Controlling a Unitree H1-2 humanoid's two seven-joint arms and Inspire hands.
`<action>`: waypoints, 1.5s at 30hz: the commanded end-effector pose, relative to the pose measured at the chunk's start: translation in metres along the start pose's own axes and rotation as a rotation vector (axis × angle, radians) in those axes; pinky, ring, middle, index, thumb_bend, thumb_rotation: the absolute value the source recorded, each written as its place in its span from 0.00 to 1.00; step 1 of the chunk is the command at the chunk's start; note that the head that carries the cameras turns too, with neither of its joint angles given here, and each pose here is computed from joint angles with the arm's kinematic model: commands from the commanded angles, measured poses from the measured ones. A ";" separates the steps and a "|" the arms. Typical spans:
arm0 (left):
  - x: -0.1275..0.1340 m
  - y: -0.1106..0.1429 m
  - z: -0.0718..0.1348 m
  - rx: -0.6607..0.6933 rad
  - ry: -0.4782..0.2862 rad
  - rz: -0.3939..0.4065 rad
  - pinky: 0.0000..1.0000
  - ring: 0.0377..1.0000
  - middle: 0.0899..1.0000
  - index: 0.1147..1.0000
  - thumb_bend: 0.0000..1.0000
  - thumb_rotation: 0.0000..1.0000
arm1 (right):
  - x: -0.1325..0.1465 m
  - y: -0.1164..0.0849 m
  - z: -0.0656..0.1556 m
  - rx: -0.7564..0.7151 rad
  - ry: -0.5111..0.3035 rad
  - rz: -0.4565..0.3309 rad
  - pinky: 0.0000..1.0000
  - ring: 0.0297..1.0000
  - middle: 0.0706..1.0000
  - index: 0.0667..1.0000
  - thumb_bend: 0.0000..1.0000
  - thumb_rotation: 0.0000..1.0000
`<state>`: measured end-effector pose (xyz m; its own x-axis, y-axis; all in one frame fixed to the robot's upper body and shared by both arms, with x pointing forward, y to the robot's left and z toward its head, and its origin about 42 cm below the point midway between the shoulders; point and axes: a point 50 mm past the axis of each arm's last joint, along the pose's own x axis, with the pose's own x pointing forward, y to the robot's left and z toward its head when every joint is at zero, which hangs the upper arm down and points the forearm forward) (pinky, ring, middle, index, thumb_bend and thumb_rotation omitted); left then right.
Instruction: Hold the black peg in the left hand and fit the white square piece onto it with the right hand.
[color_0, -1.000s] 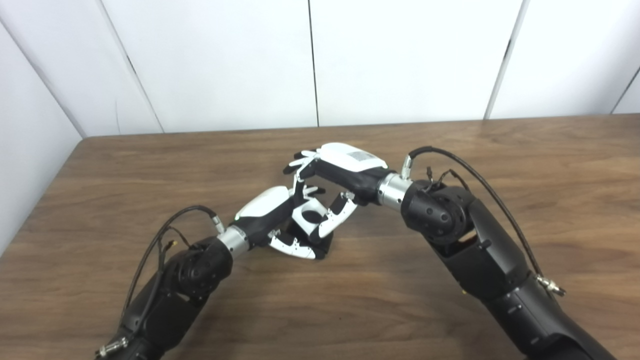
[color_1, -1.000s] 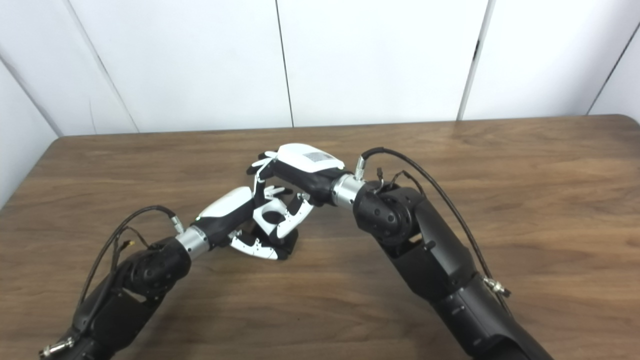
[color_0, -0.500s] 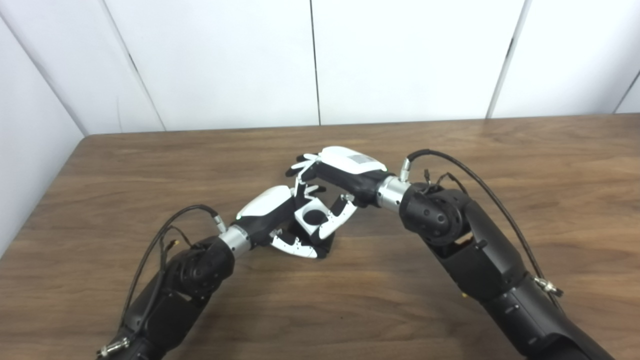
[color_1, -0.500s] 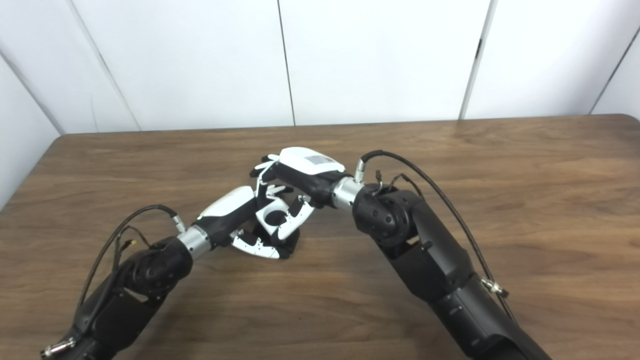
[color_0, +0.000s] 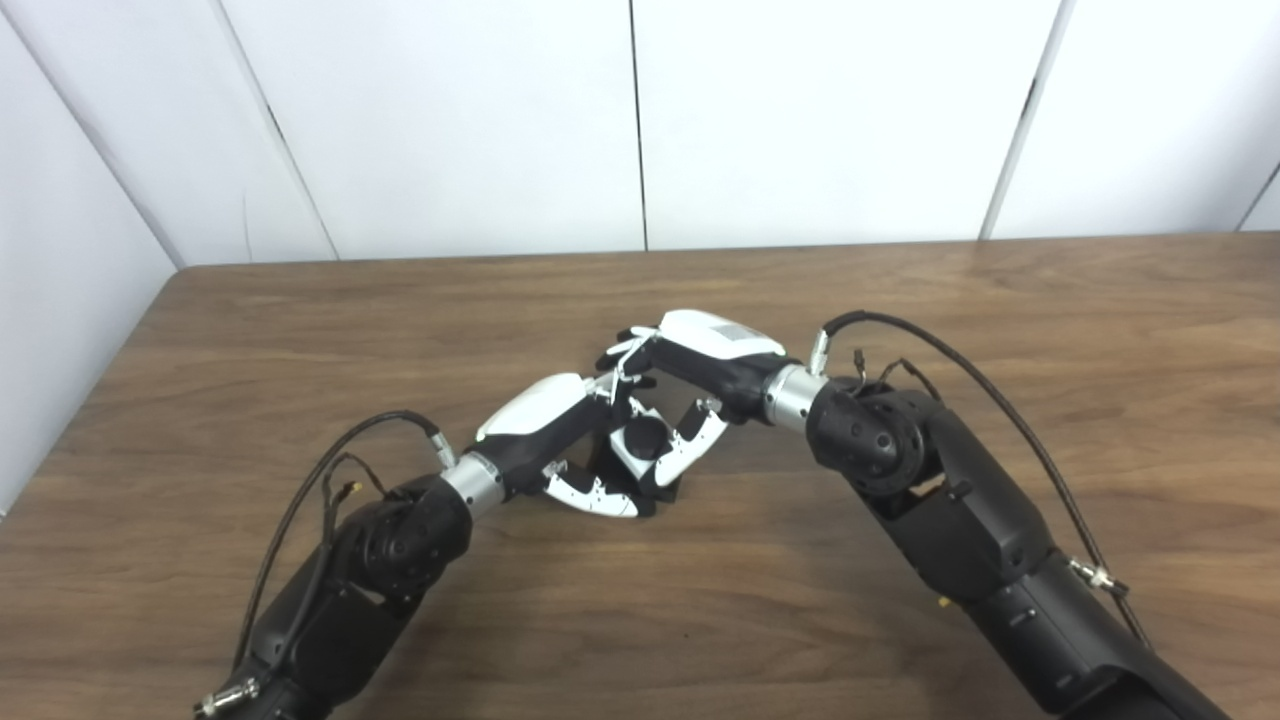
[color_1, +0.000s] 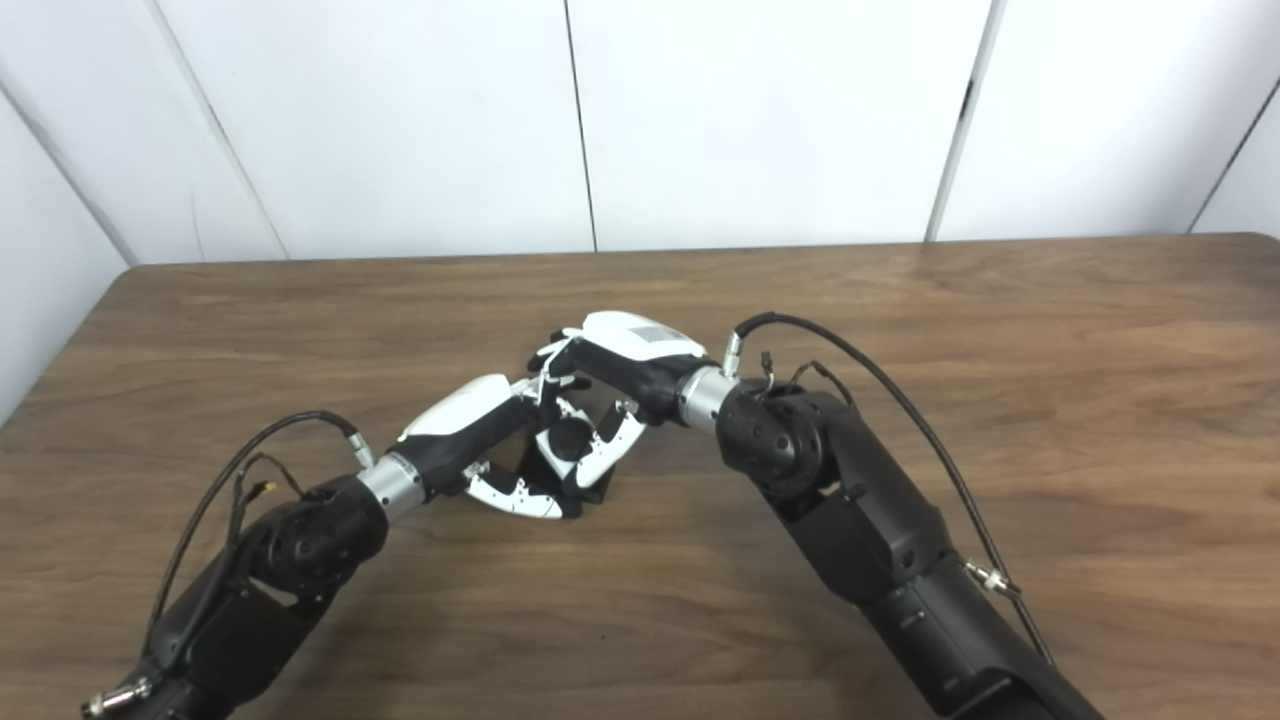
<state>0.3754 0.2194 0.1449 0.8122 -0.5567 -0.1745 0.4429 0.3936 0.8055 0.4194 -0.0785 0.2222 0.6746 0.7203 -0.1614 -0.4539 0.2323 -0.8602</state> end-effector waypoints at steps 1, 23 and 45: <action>-0.025 -0.036 -0.039 0.015 0.202 -0.176 0.97 1.00 0.96 0.56 0.85 0.14 | 0.006 -0.016 0.006 -0.030 -0.017 -0.048 1.00 0.97 0.86 0.45 0.52 0.14; -0.025 -0.035 -0.043 0.024 0.197 -0.149 0.95 0.99 0.95 0.42 0.52 0.06 | -0.004 -0.024 -0.004 -0.031 0.020 -0.029 1.00 1.00 1.00 0.88 0.91 0.34; -0.024 -0.034 -0.047 0.029 0.199 -0.144 0.95 0.98 0.95 0.42 0.52 0.06 | -0.032 -0.053 -0.030 0.028 0.047 -0.123 0.94 0.98 0.99 0.89 0.78 0.27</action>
<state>0.3777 0.2198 0.1440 0.8199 -0.5520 -0.1520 0.4239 0.4068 0.8092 0.4348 -0.1319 0.2289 0.7427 0.6470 -0.1724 -0.4541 0.2975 -0.8398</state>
